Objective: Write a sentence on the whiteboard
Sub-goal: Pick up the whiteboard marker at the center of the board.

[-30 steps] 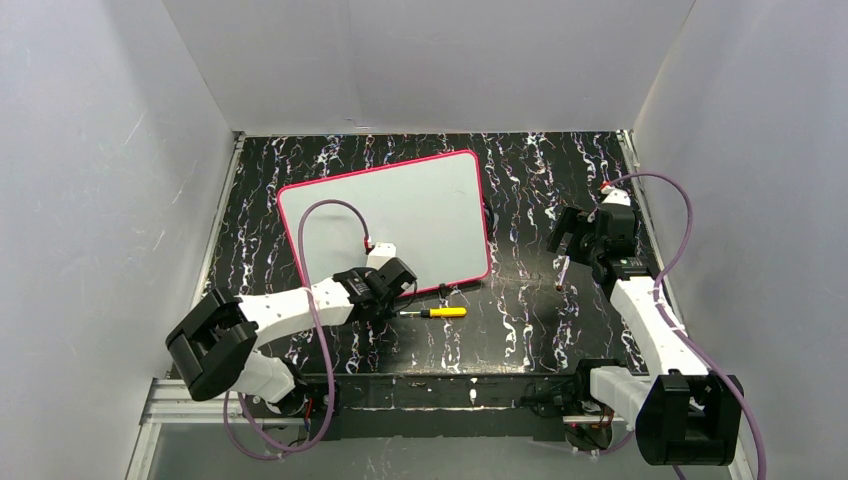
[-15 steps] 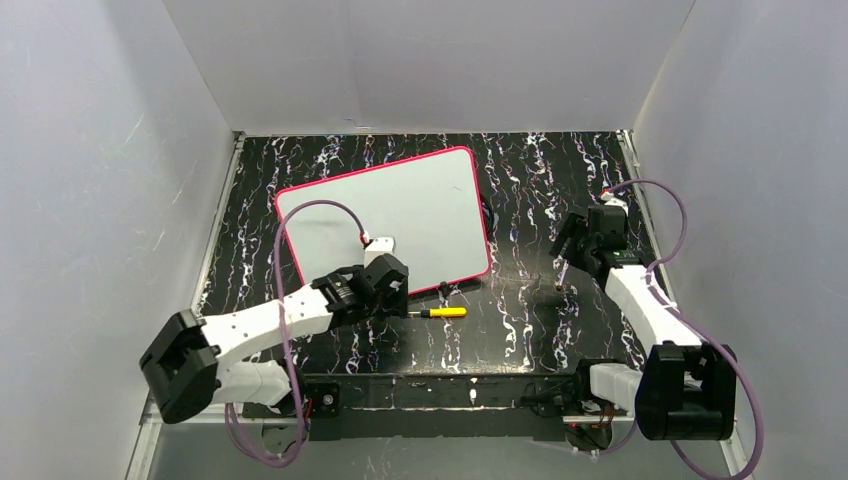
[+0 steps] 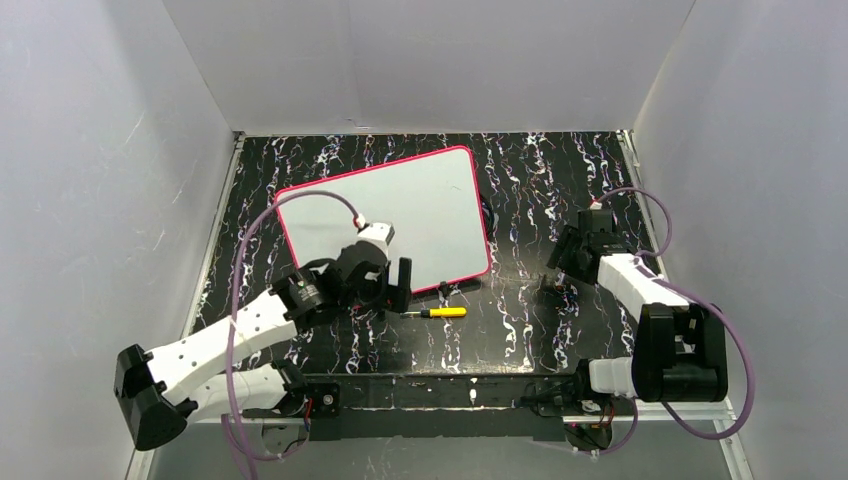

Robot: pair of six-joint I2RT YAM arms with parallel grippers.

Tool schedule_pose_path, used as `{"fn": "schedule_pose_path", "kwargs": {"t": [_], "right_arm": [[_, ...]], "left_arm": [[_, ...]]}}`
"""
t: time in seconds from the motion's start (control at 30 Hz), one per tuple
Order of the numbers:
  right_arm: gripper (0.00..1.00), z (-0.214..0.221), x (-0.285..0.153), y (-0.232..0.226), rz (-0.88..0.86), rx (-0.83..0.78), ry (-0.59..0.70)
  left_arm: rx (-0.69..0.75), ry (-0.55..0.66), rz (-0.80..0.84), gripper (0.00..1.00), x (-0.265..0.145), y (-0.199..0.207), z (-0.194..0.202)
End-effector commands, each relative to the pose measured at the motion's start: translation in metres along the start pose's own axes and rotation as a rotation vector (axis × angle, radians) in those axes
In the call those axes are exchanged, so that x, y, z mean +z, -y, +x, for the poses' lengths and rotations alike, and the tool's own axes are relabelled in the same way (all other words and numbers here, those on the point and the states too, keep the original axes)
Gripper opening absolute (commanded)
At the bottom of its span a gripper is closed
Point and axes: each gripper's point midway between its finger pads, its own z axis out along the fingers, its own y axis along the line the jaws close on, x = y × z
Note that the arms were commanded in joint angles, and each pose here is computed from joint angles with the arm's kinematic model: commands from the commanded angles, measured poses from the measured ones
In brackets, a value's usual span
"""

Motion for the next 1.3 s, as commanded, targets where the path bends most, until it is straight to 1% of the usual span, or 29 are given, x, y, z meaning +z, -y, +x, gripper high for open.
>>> {"fn": "schedule_pose_path", "kwargs": {"t": [0.0, 0.07, 0.17, 0.23, 0.3, 0.33, 0.37, 0.47, 0.57, 0.63, 0.7, 0.77, 0.83, 0.97, 1.07, 1.13, 1.2, 1.27], "right_arm": [[0.66, -0.008, 0.004, -0.002, 0.011, 0.003, -0.011], [0.59, -0.004, 0.008, 0.003, 0.041, 0.001, -0.037], [0.54, 0.003, 0.013, 0.009, 0.076, -0.002, -0.073], [0.47, 0.006, 0.017, 0.009, 0.083, -0.004, -0.093], [0.38, 0.008, 0.02, 0.009, 0.086, -0.006, -0.11], [0.35, 0.008, 0.021, 0.009, 0.087, -0.008, -0.117], [0.27, 0.009, 0.023, 0.009, 0.088, -0.009, -0.123], [0.1, 0.008, 0.024, 0.008, 0.088, -0.014, -0.132], [0.01, 0.0, 0.017, 0.004, 0.075, -0.017, -0.123], [0.01, -0.008, 0.007, -0.004, 0.034, -0.024, -0.107], [0.01, -0.016, -0.009, -0.014, -0.015, -0.038, -0.095], [0.01, -0.022, -0.032, -0.034, -0.131, -0.054, -0.094], [0.01, -0.028, -0.064, -0.059, -0.28, -0.091, -0.08], [0.01, -0.045, -0.142, -0.108, -0.581, -0.195, 0.032], [0.01, -0.046, -0.202, -0.14, -0.828, -0.268, 0.09], [0.01, -0.04, -0.231, -0.154, -0.966, -0.283, 0.07], [0.01, -0.03, -0.251, -0.165, -1.072, -0.306, 0.023], [0.01, -0.019, -0.262, -0.172, -1.122, -0.347, -0.019]], "left_arm": [[0.204, 0.099, 0.049, 0.91, -0.039, 0.017, -0.058], [0.259, 0.15, 0.051, 0.91, -0.049, 0.021, -0.084], [0.304, 0.255, 0.039, 0.92, -0.056, 0.018, -0.124], [0.271, 0.329, 0.034, 0.92, -0.057, 0.01, -0.15], [0.229, 0.384, 0.025, 0.92, -0.056, -0.002, -0.167], [0.23, 0.407, 0.01, 0.92, -0.055, -0.009, -0.173], [0.266, 0.427, -0.014, 0.92, -0.053, -0.015, -0.175], [0.331, 0.465, -0.079, 0.92, -0.049, -0.03, -0.172], [0.335, 0.508, -0.067, 0.92, -0.048, -0.035, -0.16], [0.337, 0.542, -0.019, 0.93, -0.056, -0.029, -0.158], [0.385, 0.576, 0.032, 0.93, -0.063, -0.021, -0.159], [0.439, 0.595, 0.093, 0.93, -0.069, -0.011, -0.156], [0.496, 0.603, 0.147, 0.93, -0.072, -0.002, -0.151], [0.571, 0.614, 0.249, 0.93, -0.074, 0.013, -0.14], [0.63, 0.621, 0.342, 0.93, -0.079, 0.027, -0.132], [0.691, 0.628, 0.403, 0.92, -0.08, 0.036, -0.124], [0.728, 0.626, 0.47, 0.91, -0.079, 0.046, -0.116], [0.735, 0.605, 0.539, 0.89, -0.078, 0.056, -0.11]]}}
